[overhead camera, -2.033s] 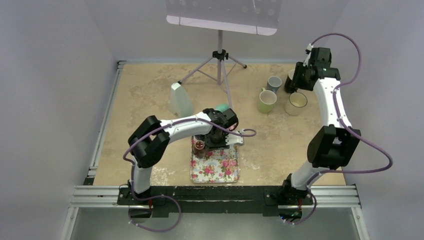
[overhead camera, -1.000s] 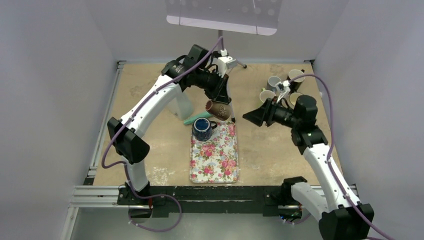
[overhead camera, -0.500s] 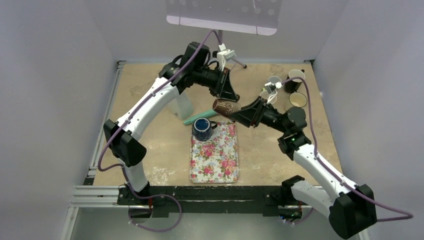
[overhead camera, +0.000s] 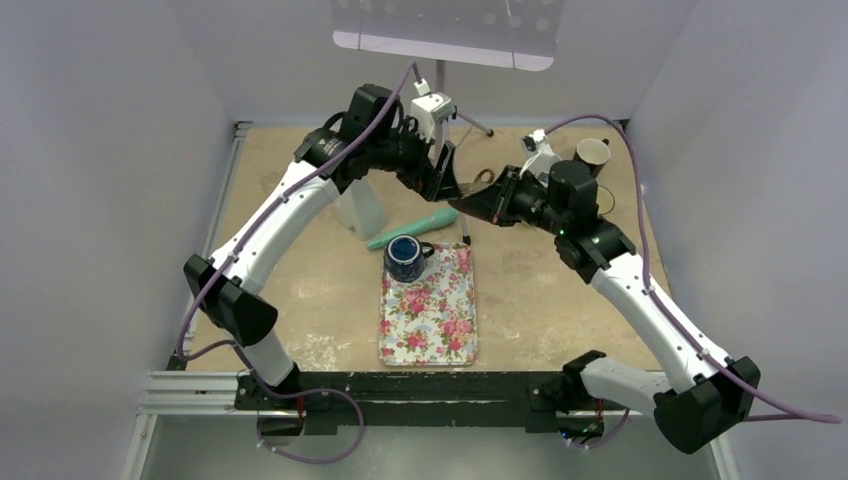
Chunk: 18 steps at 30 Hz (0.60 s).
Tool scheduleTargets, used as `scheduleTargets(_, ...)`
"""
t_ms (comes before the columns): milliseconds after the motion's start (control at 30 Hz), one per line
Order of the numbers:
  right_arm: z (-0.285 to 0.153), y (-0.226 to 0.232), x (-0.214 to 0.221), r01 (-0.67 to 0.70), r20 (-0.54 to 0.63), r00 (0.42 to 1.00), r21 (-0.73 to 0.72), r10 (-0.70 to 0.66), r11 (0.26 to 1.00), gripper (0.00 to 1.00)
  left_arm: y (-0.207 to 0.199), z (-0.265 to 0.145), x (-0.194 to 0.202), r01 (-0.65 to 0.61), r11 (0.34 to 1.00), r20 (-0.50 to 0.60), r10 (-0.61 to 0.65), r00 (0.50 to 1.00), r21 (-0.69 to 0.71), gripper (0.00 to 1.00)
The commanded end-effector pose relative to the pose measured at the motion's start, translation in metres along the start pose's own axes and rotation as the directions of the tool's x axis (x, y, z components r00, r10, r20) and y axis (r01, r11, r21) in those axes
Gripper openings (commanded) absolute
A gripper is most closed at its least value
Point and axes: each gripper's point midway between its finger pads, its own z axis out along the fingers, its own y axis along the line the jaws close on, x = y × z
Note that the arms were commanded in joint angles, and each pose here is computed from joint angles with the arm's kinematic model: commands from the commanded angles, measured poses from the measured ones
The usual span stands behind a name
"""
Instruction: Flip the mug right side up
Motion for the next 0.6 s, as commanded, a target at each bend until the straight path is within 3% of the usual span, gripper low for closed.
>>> scheduleTargets(0, -0.045, -0.105, 0.006, 0.192, -0.151, 0.980, 0.551, -0.130, 0.812, 0.00, 0.046, -0.032, 0.033, -0.192, 0.943, -0.140, 0.159, 0.977, -0.273, 0.96)
scheduleTargets(100, -0.051, -0.134, 0.018, 0.255, -0.261, 0.959, 0.637, -0.109, 0.727, 0.00, 0.060, -0.032, 0.051, -0.239, 0.924, -0.210, 0.180, 0.961, -0.299, 0.97)
scheduleTargets(333, -0.020, -0.190, 0.027, 0.415, -0.479, 0.875, 0.678, -0.064, 0.607, 0.00, 0.086, -0.030, 0.086, -0.292, 0.898, -0.375, 0.160, 0.913, -0.328, 0.98)
scheduleTargets(567, 0.019, -0.229, 0.040, 0.493, -0.599, 0.801, 0.644, -0.016, 0.585, 0.00, 0.094, -0.026, 0.129, -0.367, 0.902, -0.497, 0.216, 0.840, -0.229, 1.00)
